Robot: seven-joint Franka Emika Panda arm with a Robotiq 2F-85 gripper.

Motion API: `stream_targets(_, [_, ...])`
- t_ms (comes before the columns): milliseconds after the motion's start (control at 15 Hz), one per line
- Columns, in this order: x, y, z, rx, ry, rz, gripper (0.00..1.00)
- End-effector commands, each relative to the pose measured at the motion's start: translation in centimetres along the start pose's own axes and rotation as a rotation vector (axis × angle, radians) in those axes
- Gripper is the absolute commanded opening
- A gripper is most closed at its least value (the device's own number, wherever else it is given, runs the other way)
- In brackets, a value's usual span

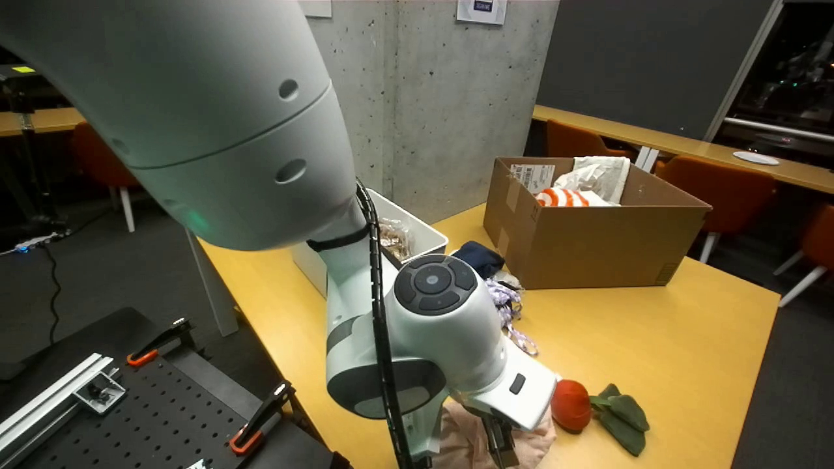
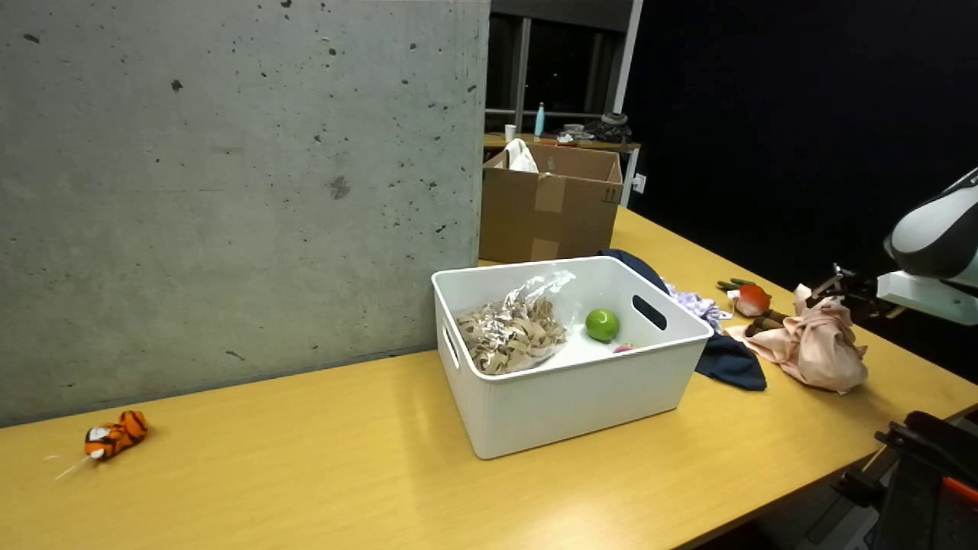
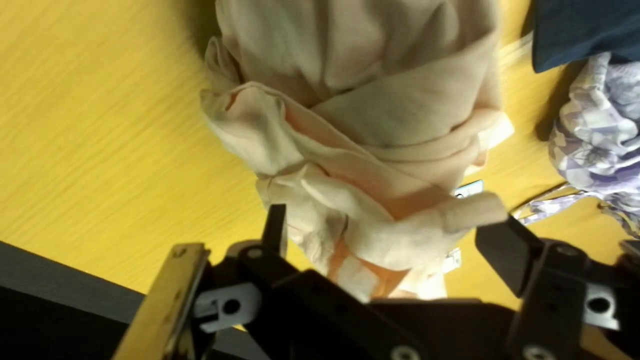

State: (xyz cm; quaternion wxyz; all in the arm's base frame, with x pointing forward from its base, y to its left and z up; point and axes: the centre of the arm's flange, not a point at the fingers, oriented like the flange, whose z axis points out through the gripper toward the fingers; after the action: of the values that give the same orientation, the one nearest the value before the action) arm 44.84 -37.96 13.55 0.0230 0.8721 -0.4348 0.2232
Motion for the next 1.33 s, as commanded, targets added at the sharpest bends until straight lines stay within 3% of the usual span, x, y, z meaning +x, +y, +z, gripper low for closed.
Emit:
stream_targets(0, [-1.9, 1.6, -2.2, 0.046, 0.006, 0.042, 1.0])
stream_targets(200, [-2.7, 2.8, -1.5, 0.069, -0.008, 0.079, 1.0])
stream_targets(467, [-1.3, 3.2, 0.7, 0.071, -0.044, 0.099, 1.0])
stream_targets(933, [1.4, 0.1, 3.2, 0.092, -0.049, 0.075, 1.0])
stream_targets(1267, [0.6, -0.7, 6.2, 0.104, -0.129, 0.068, 1.0])
